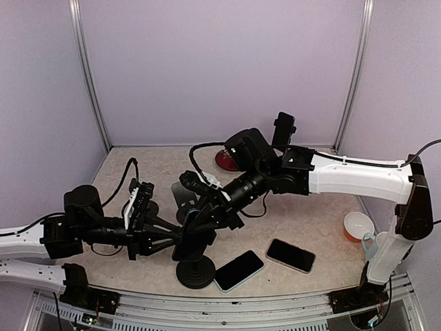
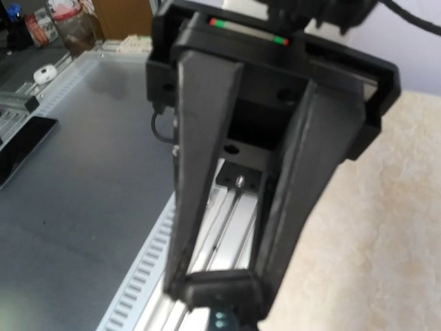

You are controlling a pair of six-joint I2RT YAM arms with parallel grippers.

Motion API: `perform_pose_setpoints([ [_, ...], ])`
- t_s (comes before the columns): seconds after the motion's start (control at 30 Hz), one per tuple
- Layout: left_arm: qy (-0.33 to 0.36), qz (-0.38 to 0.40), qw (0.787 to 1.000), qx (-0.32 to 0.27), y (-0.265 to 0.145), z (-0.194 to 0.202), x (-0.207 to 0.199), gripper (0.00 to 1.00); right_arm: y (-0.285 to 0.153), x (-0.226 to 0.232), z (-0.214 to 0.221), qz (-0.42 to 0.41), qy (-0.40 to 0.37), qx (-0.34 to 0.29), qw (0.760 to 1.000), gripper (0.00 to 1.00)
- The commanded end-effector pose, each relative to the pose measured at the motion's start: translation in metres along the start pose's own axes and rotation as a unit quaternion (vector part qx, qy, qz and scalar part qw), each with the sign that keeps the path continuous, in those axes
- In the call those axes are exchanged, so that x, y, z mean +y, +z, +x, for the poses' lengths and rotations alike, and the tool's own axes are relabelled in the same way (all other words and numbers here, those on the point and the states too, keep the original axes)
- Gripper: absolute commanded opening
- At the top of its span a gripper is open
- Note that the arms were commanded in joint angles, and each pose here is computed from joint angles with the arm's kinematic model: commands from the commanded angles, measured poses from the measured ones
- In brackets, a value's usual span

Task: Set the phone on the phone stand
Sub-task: Install the phone on the phone stand.

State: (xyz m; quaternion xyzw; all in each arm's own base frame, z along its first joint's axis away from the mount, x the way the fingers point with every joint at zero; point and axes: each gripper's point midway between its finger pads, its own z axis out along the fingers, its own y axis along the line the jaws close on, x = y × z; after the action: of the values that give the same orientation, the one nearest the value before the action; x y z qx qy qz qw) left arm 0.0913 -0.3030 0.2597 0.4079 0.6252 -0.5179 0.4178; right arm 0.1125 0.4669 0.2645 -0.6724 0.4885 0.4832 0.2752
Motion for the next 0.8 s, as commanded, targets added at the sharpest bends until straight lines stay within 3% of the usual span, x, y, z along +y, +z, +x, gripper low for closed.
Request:
perform_pose_setpoints([
  [0.0, 0.081, 0.14, 0.979, -0.12, -0.015, -0.071, -0.071, 0.0, 0.0, -0.042, 0.093, 0.1, 0.112, 0.167, 0.975, 0.0],
  [0.27, 0.085, 0.124, 0.982, -0.117, -0.012, -0.066, -0.066, 0.0, -0.001, -0.038, 0.074, 0.093, 0.102, 0.146, 0.98, 0.02],
  [0.5, 0.095, 0.115, 0.981, -0.127, -0.017, -0.062, -0.064, 0.0, -0.01, -0.027, 0.042, 0.093, 0.084, 0.107, 0.986, 0.27],
  [0.57, 0.097, 0.115, 0.98, -0.127, -0.017, -0.061, -0.064, 0.0, -0.014, -0.024, 0.032, 0.095, 0.081, 0.095, 0.988, 0.41],
  [0.7, 0.101, 0.116, 0.98, -0.125, -0.017, -0.059, -0.063, 0.0, -0.027, -0.02, 0.016, 0.112, 0.071, 0.071, 0.989, 0.49],
  [0.77, 0.104, 0.117, 0.98, -0.126, -0.017, -0.058, -0.063, 0.0, -0.036, -0.016, 0.006, 0.124, 0.062, 0.053, 0.989, 0.6],
])
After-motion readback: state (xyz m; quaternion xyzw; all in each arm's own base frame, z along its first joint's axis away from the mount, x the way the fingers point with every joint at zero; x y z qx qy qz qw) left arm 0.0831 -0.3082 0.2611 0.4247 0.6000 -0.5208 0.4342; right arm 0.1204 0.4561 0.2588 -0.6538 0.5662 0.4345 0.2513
